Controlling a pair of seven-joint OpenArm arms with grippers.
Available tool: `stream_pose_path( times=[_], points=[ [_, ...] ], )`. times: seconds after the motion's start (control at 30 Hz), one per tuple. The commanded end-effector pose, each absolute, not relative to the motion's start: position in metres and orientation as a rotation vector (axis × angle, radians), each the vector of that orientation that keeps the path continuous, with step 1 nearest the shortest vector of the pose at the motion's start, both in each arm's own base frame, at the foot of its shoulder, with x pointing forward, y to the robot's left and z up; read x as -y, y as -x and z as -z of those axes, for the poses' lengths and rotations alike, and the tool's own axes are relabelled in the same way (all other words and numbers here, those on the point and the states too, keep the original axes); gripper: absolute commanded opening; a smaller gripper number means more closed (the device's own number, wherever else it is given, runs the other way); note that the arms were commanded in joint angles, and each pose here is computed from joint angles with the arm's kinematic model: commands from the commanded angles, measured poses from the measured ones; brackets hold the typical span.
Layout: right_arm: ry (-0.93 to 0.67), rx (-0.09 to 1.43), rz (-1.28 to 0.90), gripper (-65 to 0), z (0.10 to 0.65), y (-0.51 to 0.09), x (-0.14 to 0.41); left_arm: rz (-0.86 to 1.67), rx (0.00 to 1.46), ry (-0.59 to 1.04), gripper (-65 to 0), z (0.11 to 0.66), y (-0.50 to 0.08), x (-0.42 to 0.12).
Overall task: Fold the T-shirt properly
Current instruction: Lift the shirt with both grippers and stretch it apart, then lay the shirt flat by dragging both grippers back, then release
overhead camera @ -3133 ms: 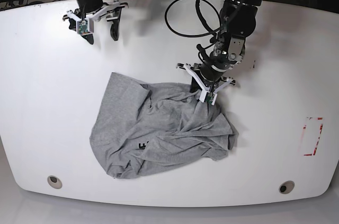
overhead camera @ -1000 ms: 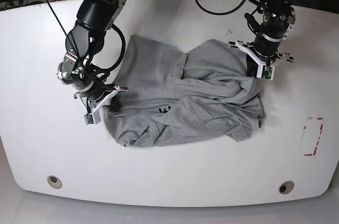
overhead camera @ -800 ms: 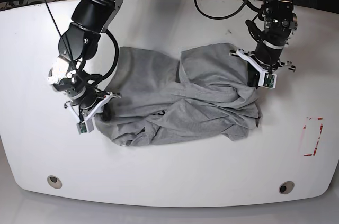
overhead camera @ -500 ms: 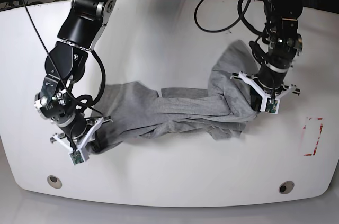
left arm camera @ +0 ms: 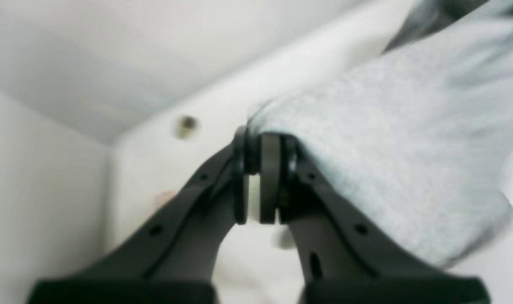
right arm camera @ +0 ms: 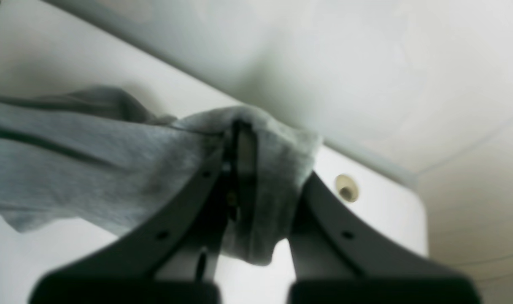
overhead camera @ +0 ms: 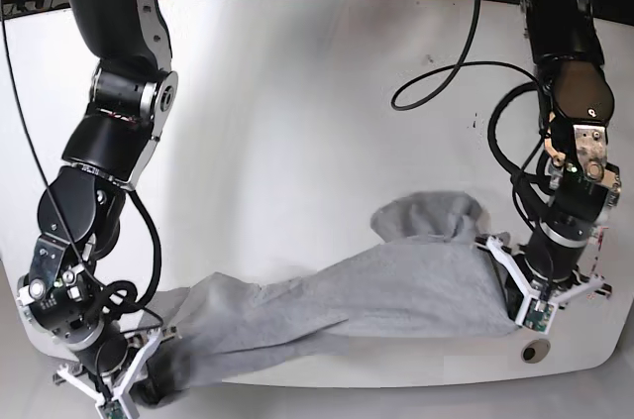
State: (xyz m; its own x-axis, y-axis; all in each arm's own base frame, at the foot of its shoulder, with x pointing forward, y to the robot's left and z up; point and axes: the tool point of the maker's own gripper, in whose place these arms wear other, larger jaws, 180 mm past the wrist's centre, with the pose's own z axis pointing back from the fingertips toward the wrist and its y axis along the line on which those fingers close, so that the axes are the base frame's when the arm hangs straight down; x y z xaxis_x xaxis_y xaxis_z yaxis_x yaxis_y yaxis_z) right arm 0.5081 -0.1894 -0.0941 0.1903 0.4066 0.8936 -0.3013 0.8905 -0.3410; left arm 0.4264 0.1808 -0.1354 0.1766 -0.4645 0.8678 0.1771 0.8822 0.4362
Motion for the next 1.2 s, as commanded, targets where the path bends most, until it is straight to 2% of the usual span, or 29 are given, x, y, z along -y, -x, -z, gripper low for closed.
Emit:
stream_pose_path(
  times=[0.0,0.23,0.4,0.6,0.77,1.17],
  points=[
    [0.141,1.414,-0.522,-65.0,0.037,-0.512,0.192,0.461,1.427,-0.307,-65.0,0.093,-0.432,-0.187],
    [0.247,1.460,-0.542,-65.0,-0.022,-0.511,0.202,0.459,1.514,-0.401,-65.0,0.041,-0.438,-0.206],
    [0.288,1.431,-0.526,-65.0,-0.024,-0.508,0.217,0.463,1.509,-0.421,-64.2,0.040,-0.437,-0.211],
    [0.265,1.319,-0.425,-65.0,0.041,-0.491,0.248,0.483,1.347,-0.388,-62.4,0.106,-0.425,-0.213],
    [0.261,1.203,-0.446,-65.0,0.107,-0.469,0.247,0.534,1.210,-0.348,-62.6,0.164,-0.405,-0.212],
    [0.153,0.926,-0.366,-65.0,0.263,-0.366,0.238,0.590,0.907,-0.280,-62.6,0.273,-0.328,-0.226]
  ],
)
